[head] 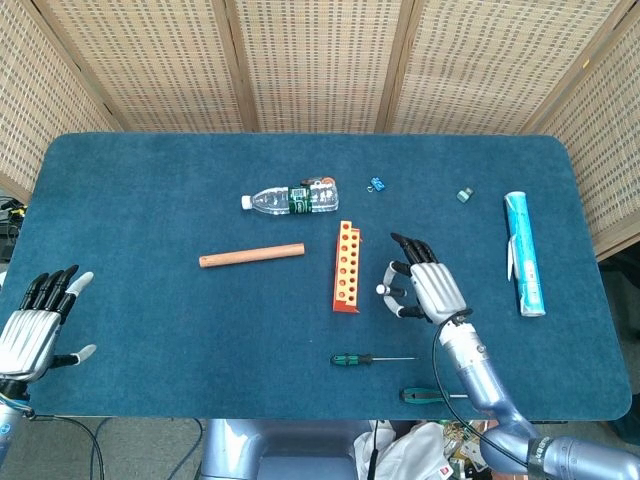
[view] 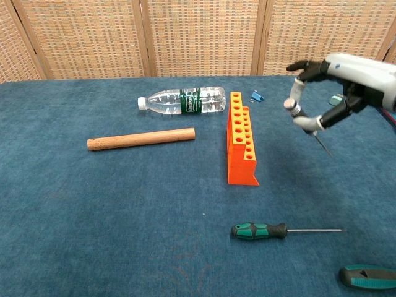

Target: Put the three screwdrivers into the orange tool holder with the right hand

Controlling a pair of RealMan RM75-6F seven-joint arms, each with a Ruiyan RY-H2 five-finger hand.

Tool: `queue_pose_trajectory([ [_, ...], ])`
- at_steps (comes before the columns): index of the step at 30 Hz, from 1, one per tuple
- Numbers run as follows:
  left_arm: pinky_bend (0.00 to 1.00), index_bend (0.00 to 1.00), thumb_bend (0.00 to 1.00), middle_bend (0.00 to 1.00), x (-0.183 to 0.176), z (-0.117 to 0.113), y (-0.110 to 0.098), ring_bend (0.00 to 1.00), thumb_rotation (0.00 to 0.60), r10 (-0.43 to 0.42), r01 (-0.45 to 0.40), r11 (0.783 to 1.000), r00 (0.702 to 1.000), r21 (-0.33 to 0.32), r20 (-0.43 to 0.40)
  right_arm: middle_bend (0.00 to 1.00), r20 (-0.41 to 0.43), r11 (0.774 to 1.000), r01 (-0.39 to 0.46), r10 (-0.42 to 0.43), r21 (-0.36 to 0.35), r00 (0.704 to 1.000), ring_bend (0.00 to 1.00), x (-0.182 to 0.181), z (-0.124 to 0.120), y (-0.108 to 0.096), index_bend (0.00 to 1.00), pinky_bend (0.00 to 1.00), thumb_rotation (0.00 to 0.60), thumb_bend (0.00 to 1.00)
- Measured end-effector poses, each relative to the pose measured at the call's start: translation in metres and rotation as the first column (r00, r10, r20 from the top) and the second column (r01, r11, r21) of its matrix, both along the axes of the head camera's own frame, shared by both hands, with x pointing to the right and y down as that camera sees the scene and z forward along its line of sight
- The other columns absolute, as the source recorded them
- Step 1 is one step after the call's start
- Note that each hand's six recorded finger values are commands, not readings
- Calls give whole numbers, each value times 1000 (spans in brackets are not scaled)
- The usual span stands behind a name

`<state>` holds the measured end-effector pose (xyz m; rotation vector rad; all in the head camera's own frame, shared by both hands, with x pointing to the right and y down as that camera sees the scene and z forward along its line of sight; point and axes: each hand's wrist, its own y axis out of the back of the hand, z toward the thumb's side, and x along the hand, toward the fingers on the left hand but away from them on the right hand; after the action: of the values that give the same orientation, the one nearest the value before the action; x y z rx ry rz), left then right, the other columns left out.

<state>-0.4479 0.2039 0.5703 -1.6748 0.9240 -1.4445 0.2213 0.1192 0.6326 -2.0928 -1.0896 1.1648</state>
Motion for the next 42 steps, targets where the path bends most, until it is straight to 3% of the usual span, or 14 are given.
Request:
queue_pose_trajectory([
  [6,0,0,0,0,-1,4,-4,0,600,2,-2,1000,1000,-2,2,51,32,999,-18,17,37,999,0,-6,-25,-21,620,0,600,415],
  [15,0,0,0,0,1,4,-10,0,600,22,-21,998,1000,57,-19,61,149,994,-91,82,55,985,0,-13,-47,-53,629,0,600,417],
  [28,0,0,0,0,0,4,-14,0,600,20,-17,996,999,83,-33,69,319,978,-201,206,-46,925,0,-23,-55,-105,634,0,600,430],
  [37,0,0,0,0,0,5,-14,0,600,18,-16,996,1000,86,-16,70,370,961,-252,277,-117,887,0,-39,-49,-148,634,0,600,431],
  [42,0,0,0,0,0,7,-14,0,600,15,-15,996,1000,83,-10,70,374,954,-259,298,-153,878,0,-48,-45,-155,634,0,600,434],
])
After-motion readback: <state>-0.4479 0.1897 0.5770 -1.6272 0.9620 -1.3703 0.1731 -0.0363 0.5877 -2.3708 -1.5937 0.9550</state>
